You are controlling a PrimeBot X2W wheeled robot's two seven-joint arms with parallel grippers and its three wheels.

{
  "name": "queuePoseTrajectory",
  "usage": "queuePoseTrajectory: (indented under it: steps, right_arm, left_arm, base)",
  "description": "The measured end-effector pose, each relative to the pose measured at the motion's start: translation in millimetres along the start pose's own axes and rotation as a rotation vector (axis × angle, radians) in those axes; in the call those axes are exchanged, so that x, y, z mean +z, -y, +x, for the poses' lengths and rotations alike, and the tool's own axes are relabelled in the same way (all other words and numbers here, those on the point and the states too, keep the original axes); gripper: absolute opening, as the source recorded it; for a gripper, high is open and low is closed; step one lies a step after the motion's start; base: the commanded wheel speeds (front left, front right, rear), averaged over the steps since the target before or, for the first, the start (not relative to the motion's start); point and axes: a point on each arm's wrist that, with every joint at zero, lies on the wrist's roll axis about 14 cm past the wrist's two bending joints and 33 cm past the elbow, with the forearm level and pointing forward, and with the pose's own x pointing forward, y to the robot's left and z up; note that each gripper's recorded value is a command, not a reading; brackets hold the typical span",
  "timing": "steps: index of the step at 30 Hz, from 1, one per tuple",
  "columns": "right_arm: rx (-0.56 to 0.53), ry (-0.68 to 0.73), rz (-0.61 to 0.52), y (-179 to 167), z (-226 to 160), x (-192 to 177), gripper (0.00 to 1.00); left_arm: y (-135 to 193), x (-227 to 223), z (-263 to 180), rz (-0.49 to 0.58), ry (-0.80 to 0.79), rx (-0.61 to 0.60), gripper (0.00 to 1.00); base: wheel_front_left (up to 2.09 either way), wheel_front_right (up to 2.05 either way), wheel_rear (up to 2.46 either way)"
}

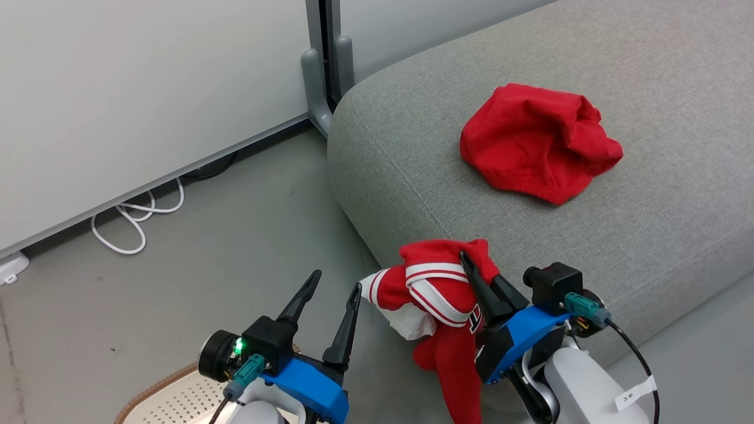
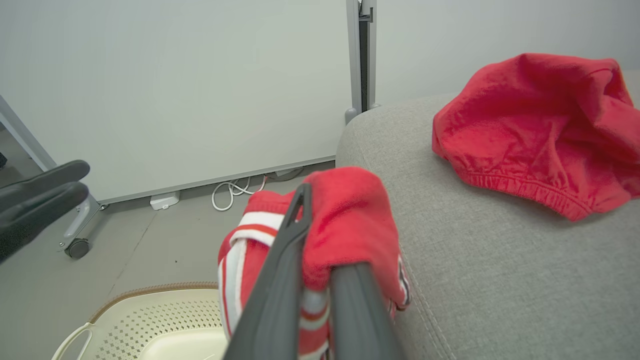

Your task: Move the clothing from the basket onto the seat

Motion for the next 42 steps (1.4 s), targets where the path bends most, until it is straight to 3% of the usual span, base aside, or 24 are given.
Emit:
queuePoseTrajectory:
  steps: [14, 23, 34, 42]
  right_arm:
    - [-0.01, -0.001, -0.008, 4, 2, 0, 0.0]
    - [-0.041, 0.093, -0.056, 22, 33, 45, 0.0]
    - [-0.119, 0.239, -0.317, 80, 88, 164, 0.0]
    - [-0.22, 0.345, -0.513, 111, 108, 257, 0.0]
  left_arm:
    - [-2, -2, 0, -0.006, -0.002, -0.001, 1.0]
    - [-13, -6, 3, -0.012, -0.001, 0.002, 1.0]
    - [-34, -21, 18, -0.017, -0.002, -0.024, 1.0]
    - [-58, -38, 26, -0.023, -0.006, -0.026, 1.0]
  base:
    - [0.0, 0.0, 0.0]
    - [0.0, 0.0, 0.0]
    - [0.0, 0.0, 0.0]
    - [0.0, 0.0, 0.0]
